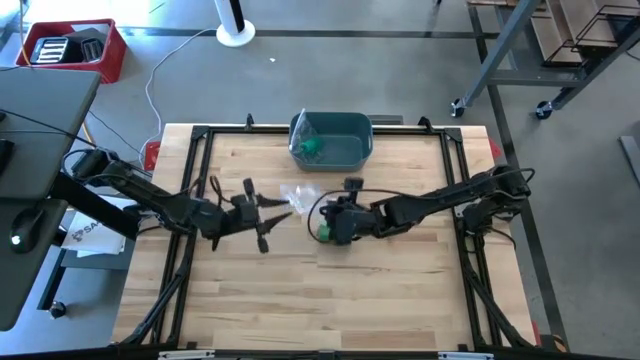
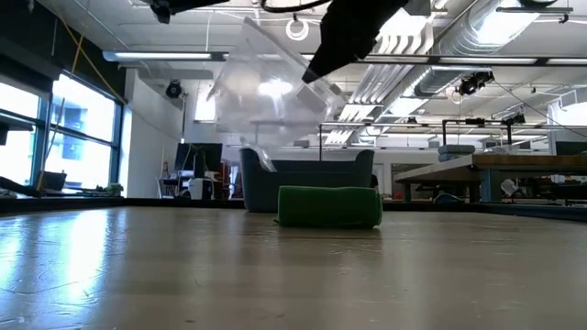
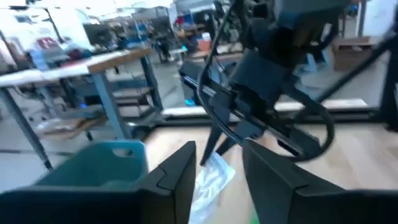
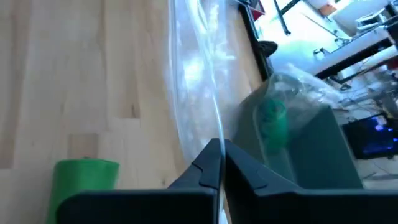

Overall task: Roll bandage
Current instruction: Open the transparent zip bag

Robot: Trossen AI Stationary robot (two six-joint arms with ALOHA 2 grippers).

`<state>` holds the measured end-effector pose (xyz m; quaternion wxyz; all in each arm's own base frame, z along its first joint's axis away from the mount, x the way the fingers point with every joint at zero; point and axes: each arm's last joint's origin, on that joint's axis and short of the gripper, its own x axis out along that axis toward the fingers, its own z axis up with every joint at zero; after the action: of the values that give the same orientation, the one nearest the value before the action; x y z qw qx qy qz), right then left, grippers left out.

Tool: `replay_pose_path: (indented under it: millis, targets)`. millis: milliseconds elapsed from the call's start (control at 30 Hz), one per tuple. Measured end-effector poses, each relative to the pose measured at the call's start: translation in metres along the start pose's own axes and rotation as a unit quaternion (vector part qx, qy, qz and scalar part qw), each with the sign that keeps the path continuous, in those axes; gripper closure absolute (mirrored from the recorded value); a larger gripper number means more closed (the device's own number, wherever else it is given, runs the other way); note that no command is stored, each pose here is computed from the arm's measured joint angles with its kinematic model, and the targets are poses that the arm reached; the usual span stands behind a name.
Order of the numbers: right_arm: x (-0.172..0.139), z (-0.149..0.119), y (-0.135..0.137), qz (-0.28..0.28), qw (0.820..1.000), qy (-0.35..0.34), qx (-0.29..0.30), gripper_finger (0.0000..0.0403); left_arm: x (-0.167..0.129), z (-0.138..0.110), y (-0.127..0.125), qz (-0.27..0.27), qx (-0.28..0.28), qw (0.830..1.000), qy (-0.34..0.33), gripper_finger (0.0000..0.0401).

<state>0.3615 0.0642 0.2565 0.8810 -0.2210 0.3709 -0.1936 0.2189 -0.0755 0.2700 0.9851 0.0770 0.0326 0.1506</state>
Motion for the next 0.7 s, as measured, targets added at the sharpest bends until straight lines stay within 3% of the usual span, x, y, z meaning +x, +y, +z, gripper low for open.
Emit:
replay_pose_path:
  millis: [67,167,267,333,567,700]
  targets:
    - [0.000,0.005,-0.008,0.002,1.000,0.004,-0.006,0.0402,0.004,0.001,0.004,0.015,0.013,1.000,-0.006,0.0277]
    - [0.009,0.005,-0.009,0.063,0.998,-0.005,-0.025,0.0402,0.014,-0.005,0.008,0.022,0.031,0.999,0.004,0.0283]
    - [0.025,-0.003,0.003,0.145,0.988,0.013,-0.042,0.0402,0.024,-0.013,0.009,-0.008,0.028,0.999,0.015,0.0286]
    - [0.034,-0.007,0.009,0.172,0.984,0.020,-0.042,0.0402,0.031,-0.020,0.007,-0.029,0.026,0.999,0.028,0.0286]
    - [0.052,-0.011,0.016,0.153,0.988,0.033,-0.008,0.0402,0.047,-0.043,0.003,-0.046,0.041,0.996,0.071,0.0286]
    - [0.051,-0.008,0.013,0.124,0.992,0.029,0.014,0.0403,0.052,-0.048,0.005,-0.069,0.013,0.994,0.079,0.0286]
